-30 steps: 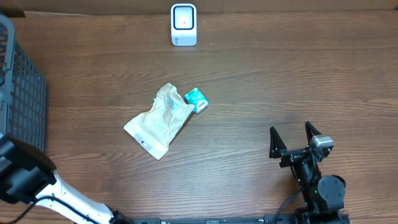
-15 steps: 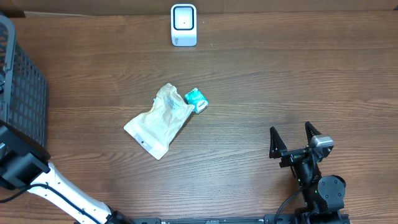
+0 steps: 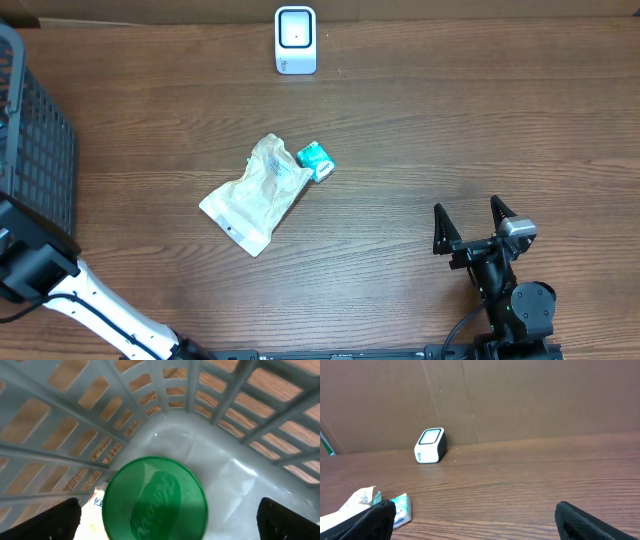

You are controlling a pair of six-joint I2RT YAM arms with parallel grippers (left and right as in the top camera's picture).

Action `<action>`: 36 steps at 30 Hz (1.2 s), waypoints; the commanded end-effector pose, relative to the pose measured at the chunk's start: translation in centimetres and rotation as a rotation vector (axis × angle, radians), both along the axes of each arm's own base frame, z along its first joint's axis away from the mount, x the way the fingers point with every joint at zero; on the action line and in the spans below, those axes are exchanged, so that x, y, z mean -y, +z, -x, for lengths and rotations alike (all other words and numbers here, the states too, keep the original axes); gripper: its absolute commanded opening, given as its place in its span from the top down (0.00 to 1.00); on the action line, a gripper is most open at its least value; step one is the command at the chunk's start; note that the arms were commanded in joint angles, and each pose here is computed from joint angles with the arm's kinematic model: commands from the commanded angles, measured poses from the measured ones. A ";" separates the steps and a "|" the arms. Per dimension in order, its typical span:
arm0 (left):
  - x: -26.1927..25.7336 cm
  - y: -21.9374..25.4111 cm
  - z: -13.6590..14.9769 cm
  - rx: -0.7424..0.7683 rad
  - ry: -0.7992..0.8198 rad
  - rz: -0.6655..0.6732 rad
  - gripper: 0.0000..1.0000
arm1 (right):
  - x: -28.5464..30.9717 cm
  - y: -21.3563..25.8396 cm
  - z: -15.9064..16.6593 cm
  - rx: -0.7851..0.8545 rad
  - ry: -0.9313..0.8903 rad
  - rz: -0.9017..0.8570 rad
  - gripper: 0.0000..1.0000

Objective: Scan the item barcode
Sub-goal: 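Reach into the basket and grasp the green-lidded jar with the left gripper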

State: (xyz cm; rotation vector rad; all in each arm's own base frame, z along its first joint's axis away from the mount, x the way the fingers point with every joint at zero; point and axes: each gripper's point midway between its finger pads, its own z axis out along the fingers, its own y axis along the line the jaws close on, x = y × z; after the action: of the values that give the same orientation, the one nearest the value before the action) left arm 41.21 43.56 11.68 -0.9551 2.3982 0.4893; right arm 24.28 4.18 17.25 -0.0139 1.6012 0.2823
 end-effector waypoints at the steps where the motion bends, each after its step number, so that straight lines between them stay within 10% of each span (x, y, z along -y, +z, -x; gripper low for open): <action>1: -0.9 -3.0 0.8 -0.057 0.016 0.013 0.00 | 0.2 -0.3 0.0 0.000 -0.009 -0.003 0.00; 13: -0.7 -4.5 0.5 -0.062 0.018 0.032 0.21 | 0.2 -0.3 0.0 0.000 -0.009 -0.003 0.00; 18: -0.2 -4.4 0.5 -0.047 0.025 0.060 0.55 | 0.2 -0.3 0.0 0.000 -0.009 -0.003 0.00; 23: 0.1 -2.7 0.8 -0.016 0.066 0.070 0.59 | 0.2 -0.3 0.0 0.000 -0.009 -0.003 0.00; 36: 7.8 18.5 0.0 0.473 -0.050 0.136 0.65 | 0.2 -0.3 0.0 0.000 -0.009 -0.003 0.00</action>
State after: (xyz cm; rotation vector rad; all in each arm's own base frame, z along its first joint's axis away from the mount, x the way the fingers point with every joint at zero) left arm 40.89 40.07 18.15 -1.0791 2.2552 0.2570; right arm 24.28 4.18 17.25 -0.0136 1.6012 0.2826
